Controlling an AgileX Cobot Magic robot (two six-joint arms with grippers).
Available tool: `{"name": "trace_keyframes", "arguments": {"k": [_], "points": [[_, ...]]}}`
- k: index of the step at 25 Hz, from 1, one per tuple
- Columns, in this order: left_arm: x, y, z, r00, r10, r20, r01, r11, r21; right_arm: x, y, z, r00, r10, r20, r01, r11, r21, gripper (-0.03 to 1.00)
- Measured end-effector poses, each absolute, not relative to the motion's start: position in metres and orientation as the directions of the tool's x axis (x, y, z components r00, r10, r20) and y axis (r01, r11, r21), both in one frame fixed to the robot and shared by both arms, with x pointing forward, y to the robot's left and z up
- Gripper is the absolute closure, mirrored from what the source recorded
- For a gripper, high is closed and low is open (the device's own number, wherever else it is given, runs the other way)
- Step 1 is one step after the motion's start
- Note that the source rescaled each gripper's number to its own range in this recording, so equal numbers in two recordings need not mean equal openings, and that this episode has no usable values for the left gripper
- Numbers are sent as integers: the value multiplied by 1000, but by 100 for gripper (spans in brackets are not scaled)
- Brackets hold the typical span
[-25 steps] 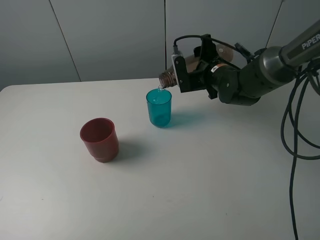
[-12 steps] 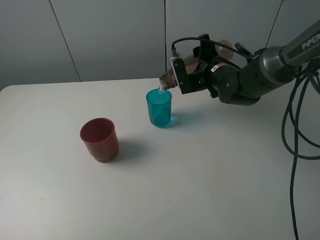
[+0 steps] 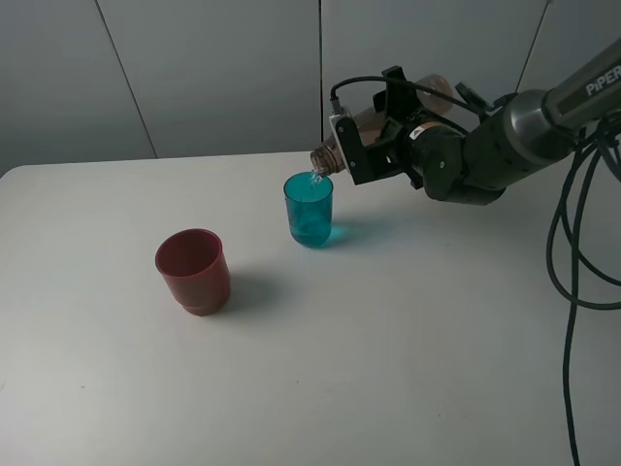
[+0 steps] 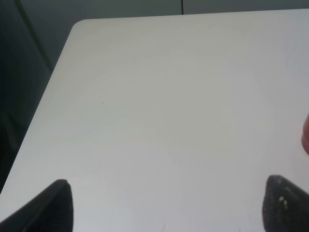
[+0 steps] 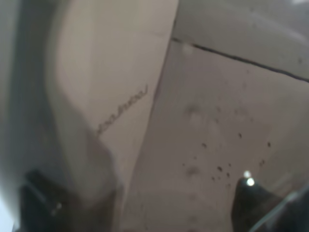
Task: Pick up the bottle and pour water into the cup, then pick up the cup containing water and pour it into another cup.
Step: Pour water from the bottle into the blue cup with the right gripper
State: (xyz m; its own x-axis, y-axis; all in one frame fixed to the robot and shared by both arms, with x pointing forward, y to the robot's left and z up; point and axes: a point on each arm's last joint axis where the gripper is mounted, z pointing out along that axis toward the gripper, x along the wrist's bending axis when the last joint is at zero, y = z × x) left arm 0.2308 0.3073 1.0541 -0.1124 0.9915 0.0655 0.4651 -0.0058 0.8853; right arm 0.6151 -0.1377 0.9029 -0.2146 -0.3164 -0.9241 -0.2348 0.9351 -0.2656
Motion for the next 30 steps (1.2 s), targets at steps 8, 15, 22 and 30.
{"name": "trace_keyframes", "arguments": {"k": [8, 15, 22, 30], "points": [[231, 307, 1054, -112, 992, 66, 465, -6, 885, 615, -137, 904, -204, -323, -924, -240, 932, -273, 96], [231, 307, 1054, -112, 992, 66, 465, -6, 885, 616, -134, 905, -174, -349, -921, -270, 916, -297, 96], [231, 307, 1054, -112, 992, 66, 465, -6, 885, 615, -130, 906, -136, -389, -911, -317, 888, -332, 96], [231, 307, 1054, -112, 992, 66, 465, -6, 885, 614, -127, 907, -106, -418, -902, -350, 865, -359, 96]]}}
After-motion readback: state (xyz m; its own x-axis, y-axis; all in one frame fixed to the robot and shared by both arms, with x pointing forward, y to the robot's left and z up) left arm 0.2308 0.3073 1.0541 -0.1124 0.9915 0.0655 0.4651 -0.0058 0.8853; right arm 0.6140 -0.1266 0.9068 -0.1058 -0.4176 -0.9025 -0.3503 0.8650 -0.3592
